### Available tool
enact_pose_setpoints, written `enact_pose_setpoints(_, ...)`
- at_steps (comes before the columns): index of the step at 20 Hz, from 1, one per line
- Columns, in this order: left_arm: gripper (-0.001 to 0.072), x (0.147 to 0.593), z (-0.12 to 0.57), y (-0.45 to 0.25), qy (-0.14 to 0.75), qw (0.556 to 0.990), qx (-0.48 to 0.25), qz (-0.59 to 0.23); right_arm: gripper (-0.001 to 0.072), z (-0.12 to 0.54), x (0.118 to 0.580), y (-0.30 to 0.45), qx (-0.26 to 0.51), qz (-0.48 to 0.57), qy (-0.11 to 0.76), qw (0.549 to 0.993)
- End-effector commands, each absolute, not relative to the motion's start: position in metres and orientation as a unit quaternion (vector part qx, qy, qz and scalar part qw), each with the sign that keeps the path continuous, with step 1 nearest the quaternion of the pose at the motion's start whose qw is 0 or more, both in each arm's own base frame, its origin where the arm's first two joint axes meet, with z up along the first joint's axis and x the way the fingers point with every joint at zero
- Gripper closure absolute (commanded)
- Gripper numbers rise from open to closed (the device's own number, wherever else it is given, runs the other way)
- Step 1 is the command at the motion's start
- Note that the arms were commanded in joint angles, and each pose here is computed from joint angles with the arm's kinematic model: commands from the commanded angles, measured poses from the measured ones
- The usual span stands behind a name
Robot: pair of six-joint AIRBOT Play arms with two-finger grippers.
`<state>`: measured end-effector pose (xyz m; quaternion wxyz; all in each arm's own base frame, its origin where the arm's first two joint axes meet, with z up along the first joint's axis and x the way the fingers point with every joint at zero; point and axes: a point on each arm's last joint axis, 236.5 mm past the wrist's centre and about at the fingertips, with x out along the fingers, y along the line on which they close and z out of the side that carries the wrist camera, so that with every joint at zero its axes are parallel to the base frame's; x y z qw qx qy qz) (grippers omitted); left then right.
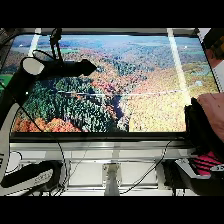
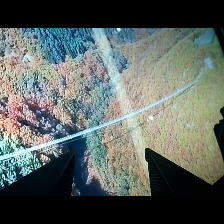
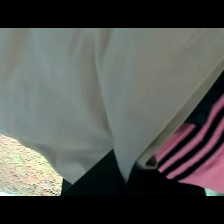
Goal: Fold the clothes and pants, and hang the long-sleeved shirts on hangers.
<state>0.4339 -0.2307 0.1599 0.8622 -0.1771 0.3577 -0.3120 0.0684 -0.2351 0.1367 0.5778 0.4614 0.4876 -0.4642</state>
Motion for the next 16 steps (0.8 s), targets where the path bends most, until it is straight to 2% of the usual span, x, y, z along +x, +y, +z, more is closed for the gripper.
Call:
enact_pose_setpoints(1, 0.0213, 0.434, 0.16, -0.231, 0.357, 0.862, -0.177, -0.312, 0.0456, 0.122, 0.045, -0.227, 0.473, -0.501, 0.495, 0.53)
enact_pose_setpoints(2, 0.0213, 0.434, 0.16, -0.231, 0.357, 0.862, -0.177, -0.312, 0.0203, 0.122, 0.046, -0.228, 0.473, -0.501, 0.494, 0.531)
enact_pose_setpoints(3, 0.0213, 0.434, 0.16, -0.231, 0.358, 0.862, -0.177, -0.312, 0.0078, 0.122, 0.046, -0.231, 0.47, -0.504, 0.489, 0.535)
enact_pose_setpoints(5, 0.0213, 0.435, 0.159, -0.231, 0.359, 0.862, -0.177, -0.311, 0.0079, 0.123, 0.058, -0.236, 0.473, -0.493, 0.474, 0.555)
enact_pose_setpoints(6, 0.0213, 0.435, 0.157, -0.231, 0.36, 0.861, -0.177, -0.311, 0.0079, 0.126, 0.08, -0.239, 0.488, -0.472, 0.448, 0.582)
enact_pose_setpoints(7, 0.0214, 0.436, 0.155, -0.231, 0.362, 0.861, -0.177, -0.311, 0.0106, 0.132, 0.11, -0.238, 0.511, -0.432, 0.415, 0.616)
enact_pose_setpoints(8, 0.0223, 0.437, 0.153, -0.231, 0.362, 0.861, -0.171, -0.312, 0.0179, 0.147, 0.156, -0.23, 0.541, -0.356, 0.377, 0.662)
enact_pose_setpoints(9, 0.037, 0.438, 0.152, -0.23, 0.354, 0.866, -0.152, -0.318, 0.0341, 0.169, 0.2, -0.217, 0.562, -0.272, 0.34, 0.703)
enact_pose_setpoints(10, 0.0624, 0.442, 0.154, -0.226, 0.34, 0.875, -0.13, -0.32, 0.0556, 0.198, 0.244, -0.197, 0.565, -0.172, 0.306, 0.747)
enact_pose_setpoints(11, 0.0685, 0.448, 0.158, -0.219, 0.323, 0.884, -0.11, -0.32, 0.0696, 0.226, 0.277, -0.174, 0.554, -0.081, 0.278, 0.781)
enact_pose_setpoints(14, 0.0686, 0.452, 0.182, -0.184, 0.294, 0.904, -0.103, -0.292, 0.0703, 0.287, 0.336, -0.098, 0.524, 0.098, 0.249, 0.809)
enact_pose_setpoints(16, 0.0687, 0.446, 0.211, -0.155, 0.263, 0.923, -0.084, -0.268, 0.0703, 0.317, 0.354, -0.047, 0.462, 0.18, 0.252, 0.831)
